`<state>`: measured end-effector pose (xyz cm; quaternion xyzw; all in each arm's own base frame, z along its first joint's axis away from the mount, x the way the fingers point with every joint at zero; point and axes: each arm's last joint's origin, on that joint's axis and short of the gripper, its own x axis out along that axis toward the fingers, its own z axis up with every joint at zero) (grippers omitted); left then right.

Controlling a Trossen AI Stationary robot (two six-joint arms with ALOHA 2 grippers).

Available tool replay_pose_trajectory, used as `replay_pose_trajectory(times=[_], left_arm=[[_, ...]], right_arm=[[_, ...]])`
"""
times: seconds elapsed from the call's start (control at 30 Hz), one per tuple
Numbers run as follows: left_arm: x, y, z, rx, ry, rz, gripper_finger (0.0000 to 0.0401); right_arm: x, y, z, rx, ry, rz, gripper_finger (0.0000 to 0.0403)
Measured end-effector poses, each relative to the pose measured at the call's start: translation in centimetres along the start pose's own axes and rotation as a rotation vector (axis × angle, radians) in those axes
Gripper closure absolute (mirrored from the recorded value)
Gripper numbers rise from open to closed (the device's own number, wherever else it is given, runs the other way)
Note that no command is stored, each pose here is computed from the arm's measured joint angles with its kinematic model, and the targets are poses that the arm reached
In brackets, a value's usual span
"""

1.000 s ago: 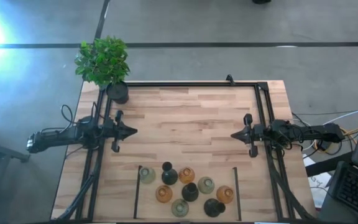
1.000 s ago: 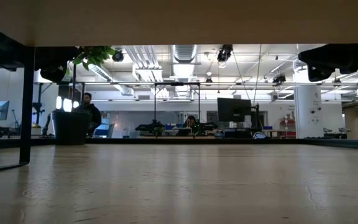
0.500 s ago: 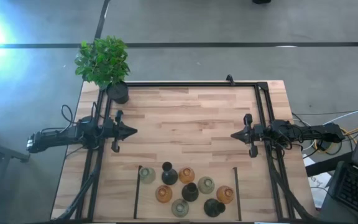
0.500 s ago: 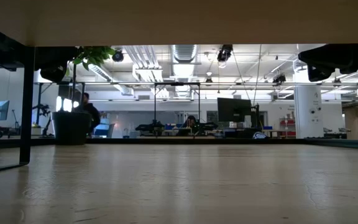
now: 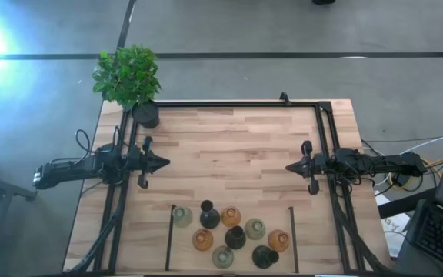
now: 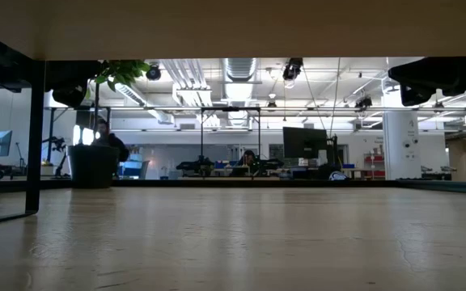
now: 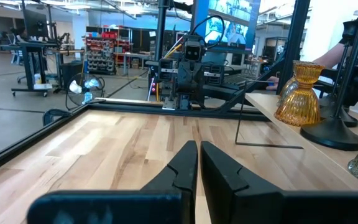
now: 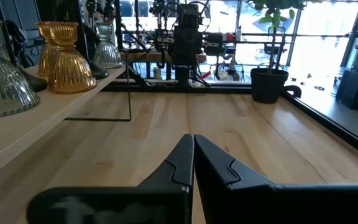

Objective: Pick & Place candle stick holders
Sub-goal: Return to Home Position

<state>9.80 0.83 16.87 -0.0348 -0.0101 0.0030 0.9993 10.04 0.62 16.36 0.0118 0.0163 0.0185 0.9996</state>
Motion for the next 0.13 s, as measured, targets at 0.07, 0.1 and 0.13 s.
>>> replay_pose_trajectory(times=[0.07, 0.1, 0.13], left_arm=[[0.00, 0.00, 0.00, 0.000, 0.000, 0.000, 0.0378], [0.00, 0.00, 0.00, 0.000, 0.000, 0.000, 0.0378], [0.00, 0.00, 0.00, 0.000, 0.000, -0.001, 0.0378]], right_arm=[[0.00, 0.00, 0.00, -0.002, 0.000, 0.000, 0.0394], [0.00, 0.00, 0.00, -0.001, 0.000, 0.000, 0.0394], [0.00, 0.00, 0.00, 0.000, 0.000, 0.000, 0.0394]])
